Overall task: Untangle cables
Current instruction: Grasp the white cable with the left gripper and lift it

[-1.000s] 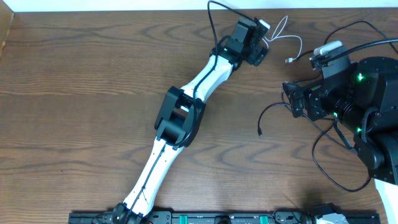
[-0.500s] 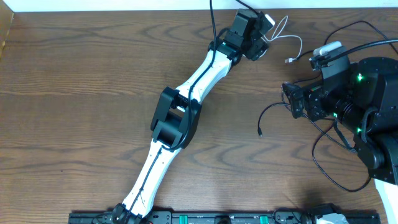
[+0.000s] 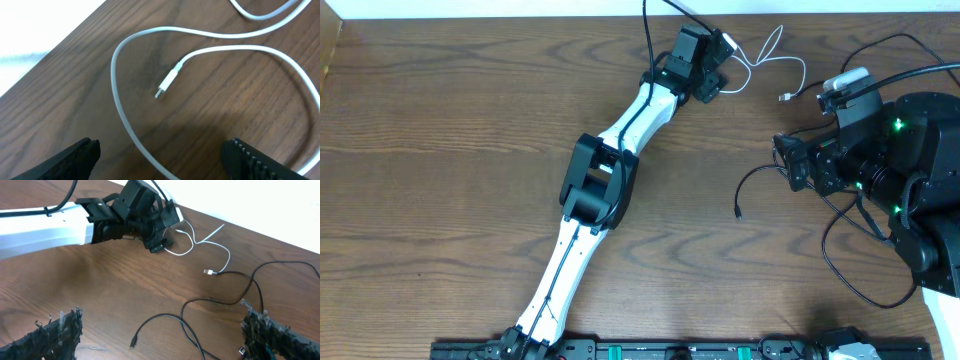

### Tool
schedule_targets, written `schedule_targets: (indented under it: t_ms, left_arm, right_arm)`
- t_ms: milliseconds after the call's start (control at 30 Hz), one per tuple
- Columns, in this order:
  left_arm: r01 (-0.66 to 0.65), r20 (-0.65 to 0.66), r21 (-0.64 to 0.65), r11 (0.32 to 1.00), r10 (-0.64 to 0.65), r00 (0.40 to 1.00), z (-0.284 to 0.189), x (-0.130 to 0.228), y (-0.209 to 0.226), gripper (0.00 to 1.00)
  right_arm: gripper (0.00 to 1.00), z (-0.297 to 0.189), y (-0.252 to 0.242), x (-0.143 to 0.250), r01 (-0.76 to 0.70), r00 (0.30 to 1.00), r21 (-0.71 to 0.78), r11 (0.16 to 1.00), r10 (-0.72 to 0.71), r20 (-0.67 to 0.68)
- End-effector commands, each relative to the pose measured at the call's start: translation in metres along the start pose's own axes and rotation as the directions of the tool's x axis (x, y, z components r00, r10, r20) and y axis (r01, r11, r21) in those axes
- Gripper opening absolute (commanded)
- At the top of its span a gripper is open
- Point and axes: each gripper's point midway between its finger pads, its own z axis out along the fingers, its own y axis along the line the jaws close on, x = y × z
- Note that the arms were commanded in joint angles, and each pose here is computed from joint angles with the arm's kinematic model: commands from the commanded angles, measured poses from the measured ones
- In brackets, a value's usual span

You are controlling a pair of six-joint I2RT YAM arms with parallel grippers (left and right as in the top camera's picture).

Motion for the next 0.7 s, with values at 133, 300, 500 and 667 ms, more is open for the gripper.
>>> schedule_targets:
  t_ms: [133, 300, 500, 667]
  left_arm:
    - [0.055, 0.007, -0.007, 0.998, -0.055, 0.998, 0.0050, 0.0012, -0.0021, 0.67]
    - [0.055, 0.007, -0.008, 0.998, -0.055, 0.998, 0.0050, 0.0011, -0.0020, 0.24]
    - [0.056, 0.006, -0.009, 0.998, -0.055, 0.998, 0.0050, 0.0015, -0.0013, 0.07]
    - [0.055, 0.007, -0.008, 0.998, -0.055, 0.998, 0.0050, 0.0014, -0.0015, 0.52]
  right_arm:
    - [0.99, -0.0053, 0.0037, -0.0052, 0.021, 1.000, -0.010, 1.000, -0.021, 0.019]
    - [0.99, -0.0053, 0.0040, -0.0042, 0.020, 1.000, -0.012, 1.000, -0.020, 0.015]
    - [0.99, -0.0054, 0.0073, -0.0033, 0.020, 1.000, -0.031, 0.999, -0.019, 0.013]
    - [0.99, -0.0054, 0.0073, -0.0031, 0.020, 1.000, -0.031, 0.999, -0.020, 0.012]
